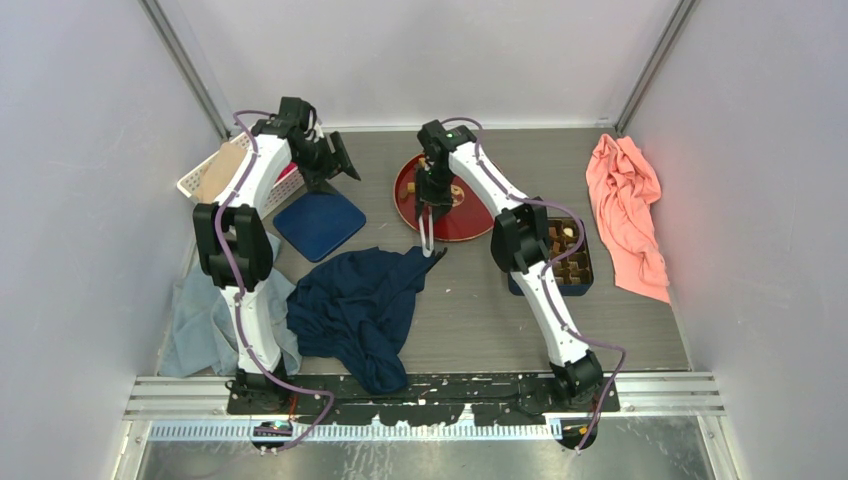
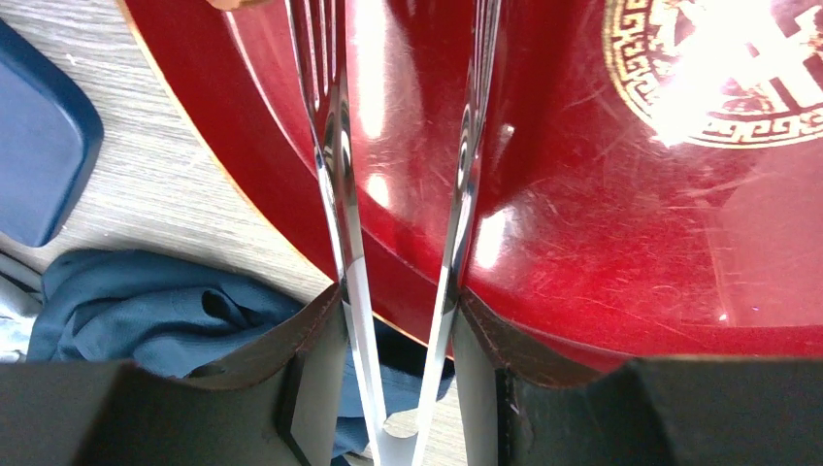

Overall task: Pack the chocolate
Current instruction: Adjust the fake chocolate on the plate, then pick up the fake chocolate from the plate.

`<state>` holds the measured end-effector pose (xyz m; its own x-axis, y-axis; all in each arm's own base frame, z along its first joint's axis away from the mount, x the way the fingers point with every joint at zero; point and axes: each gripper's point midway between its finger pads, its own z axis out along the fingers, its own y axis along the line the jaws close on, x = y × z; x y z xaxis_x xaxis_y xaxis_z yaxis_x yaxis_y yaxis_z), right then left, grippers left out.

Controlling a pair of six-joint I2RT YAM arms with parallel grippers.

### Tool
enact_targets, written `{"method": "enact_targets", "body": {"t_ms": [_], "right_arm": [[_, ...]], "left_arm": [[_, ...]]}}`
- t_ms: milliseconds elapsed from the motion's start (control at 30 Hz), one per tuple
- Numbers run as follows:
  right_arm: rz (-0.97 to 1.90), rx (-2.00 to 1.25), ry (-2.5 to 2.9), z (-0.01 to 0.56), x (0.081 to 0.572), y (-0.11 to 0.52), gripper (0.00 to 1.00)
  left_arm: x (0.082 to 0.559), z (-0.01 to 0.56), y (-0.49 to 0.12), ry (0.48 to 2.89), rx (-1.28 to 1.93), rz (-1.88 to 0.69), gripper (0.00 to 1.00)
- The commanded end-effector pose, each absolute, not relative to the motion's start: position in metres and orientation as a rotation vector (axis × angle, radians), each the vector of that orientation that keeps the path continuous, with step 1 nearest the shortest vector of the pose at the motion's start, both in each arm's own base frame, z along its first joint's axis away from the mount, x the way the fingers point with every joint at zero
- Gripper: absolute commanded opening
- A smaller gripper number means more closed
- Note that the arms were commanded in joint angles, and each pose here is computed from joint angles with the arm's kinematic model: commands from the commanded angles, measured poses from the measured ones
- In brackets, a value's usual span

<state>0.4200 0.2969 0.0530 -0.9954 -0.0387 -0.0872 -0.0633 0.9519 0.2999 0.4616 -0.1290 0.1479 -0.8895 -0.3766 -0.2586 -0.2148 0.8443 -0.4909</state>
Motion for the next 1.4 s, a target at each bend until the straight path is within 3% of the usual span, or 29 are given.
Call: {"method": "enact_targets", "body": {"t_ms": [0, 600, 1367], "right_arm": [[0.603, -0.118, 2.85, 0.117, 0.432, 0.318, 0.47], [0.659, -0.141, 2.81, 0.129, 0.431, 0.33, 0.47], [0.514, -0.329, 2.972, 0.112, 0.374, 0.322, 0.46]], "left_arm": [[0.462, 0.181, -0.127, 2.595, -0.396, -0.678, 0.73], [0.464, 0.179, -0.127, 2.597, -0.403, -0.679, 0.73], [0.462, 0.179, -0.128, 2.599, -0.406, -0.688, 0.73]]}}
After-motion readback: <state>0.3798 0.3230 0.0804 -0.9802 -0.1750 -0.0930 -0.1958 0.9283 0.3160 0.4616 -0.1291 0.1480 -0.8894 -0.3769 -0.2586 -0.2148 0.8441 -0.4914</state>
